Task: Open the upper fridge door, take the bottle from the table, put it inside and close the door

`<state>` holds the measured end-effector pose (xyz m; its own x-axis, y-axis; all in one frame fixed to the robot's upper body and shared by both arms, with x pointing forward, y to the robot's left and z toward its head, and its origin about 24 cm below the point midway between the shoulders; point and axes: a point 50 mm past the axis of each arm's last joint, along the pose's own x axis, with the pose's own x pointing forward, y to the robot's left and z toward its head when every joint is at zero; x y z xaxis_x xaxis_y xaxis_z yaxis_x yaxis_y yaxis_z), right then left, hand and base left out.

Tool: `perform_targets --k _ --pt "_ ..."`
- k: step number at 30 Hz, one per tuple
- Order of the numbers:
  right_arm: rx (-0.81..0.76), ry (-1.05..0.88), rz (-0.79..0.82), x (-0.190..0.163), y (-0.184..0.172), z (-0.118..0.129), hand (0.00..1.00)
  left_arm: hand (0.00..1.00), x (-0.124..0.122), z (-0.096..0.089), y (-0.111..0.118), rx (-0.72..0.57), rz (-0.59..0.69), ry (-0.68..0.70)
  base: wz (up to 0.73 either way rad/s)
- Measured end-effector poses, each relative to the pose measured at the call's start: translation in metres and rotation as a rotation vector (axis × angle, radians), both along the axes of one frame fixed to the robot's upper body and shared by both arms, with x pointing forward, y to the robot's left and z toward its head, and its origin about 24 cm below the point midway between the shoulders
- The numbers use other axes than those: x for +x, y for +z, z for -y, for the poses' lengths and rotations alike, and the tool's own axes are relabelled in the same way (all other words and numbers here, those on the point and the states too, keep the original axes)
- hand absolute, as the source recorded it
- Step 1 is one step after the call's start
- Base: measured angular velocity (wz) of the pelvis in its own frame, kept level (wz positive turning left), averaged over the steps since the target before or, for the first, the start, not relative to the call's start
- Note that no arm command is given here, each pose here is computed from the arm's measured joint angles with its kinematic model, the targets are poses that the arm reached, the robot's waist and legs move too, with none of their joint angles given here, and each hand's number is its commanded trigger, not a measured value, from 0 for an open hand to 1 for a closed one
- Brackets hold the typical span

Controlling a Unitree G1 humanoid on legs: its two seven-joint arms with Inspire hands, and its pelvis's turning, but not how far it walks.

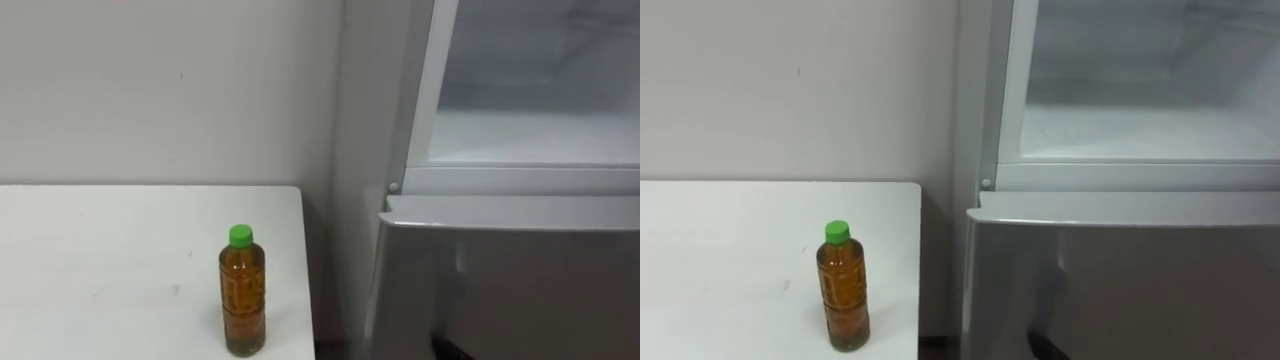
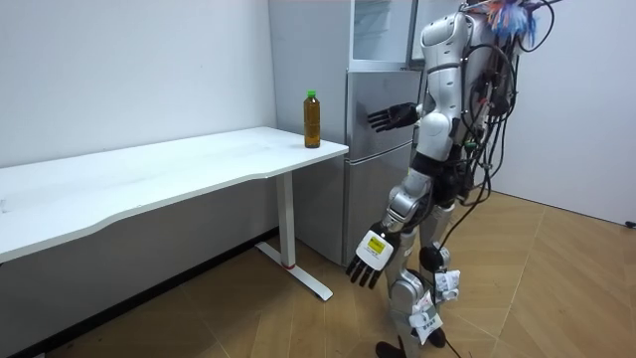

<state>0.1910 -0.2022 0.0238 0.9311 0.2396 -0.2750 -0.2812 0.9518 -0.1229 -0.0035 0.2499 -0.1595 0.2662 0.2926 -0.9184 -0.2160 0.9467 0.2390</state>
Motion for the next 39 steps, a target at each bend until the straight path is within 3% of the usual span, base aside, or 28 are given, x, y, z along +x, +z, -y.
perform_targets --k 24,39 --pt "0.006 0.022 0.02 0.012 0.01 0.001 0.0 0.0 0.017 -0.003 0.0 0.022 0.029 -0.028 0.01" --pt "0.037 0.194 0.076 0.031 0.031 -0.025 0.0 0.0 0.023 -0.003 0.001 0.023 0.032 -0.056 -0.02"
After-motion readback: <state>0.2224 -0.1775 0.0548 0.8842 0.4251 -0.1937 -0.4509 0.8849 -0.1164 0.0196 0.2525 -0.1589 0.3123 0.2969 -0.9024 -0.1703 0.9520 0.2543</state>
